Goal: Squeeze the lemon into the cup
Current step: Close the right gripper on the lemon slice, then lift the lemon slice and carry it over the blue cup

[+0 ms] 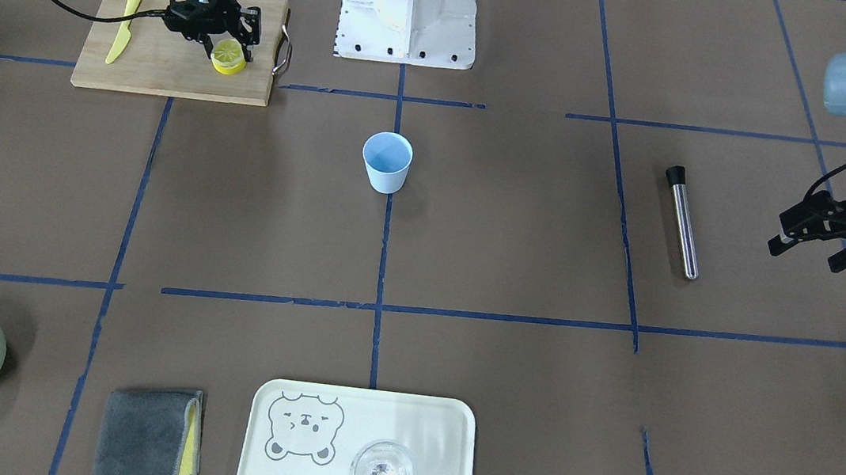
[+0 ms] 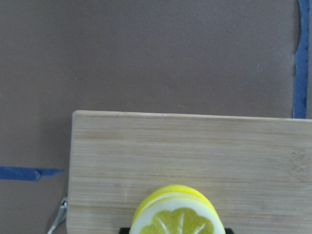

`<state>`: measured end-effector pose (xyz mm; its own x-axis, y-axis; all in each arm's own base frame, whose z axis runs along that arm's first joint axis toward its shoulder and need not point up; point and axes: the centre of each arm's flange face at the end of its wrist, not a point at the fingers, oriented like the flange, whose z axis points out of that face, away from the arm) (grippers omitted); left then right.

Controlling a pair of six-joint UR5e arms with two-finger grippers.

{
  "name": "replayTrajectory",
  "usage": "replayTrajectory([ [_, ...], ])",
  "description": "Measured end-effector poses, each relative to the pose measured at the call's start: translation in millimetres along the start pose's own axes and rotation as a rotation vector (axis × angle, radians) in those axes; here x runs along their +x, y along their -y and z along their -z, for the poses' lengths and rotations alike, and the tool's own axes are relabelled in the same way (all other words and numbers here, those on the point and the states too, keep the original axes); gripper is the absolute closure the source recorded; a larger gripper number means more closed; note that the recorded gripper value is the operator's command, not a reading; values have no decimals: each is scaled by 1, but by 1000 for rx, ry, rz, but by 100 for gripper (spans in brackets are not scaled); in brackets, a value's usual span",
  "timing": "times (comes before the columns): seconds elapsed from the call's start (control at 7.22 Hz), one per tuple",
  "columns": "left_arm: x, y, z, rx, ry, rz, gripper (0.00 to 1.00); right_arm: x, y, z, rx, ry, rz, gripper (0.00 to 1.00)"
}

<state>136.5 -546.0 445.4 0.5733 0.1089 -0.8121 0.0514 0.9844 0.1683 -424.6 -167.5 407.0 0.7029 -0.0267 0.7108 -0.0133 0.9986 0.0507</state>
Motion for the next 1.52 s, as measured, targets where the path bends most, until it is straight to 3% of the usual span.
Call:
replayTrajectory([
  [0.42,0,0,0,0,0,1,0,6,-1,14,1,6,0,54],
  [0.69,-1,0,0,-1,0,0,0,9,-1,21,1,11,0,46],
  [1.11,-1,0,-1,-1,1,1,0,6,0,30,4,27,-1,45],
  [1.52,-3,0,-3,-4,3,4,0,-7,16,71,8,61,-33,45],
])
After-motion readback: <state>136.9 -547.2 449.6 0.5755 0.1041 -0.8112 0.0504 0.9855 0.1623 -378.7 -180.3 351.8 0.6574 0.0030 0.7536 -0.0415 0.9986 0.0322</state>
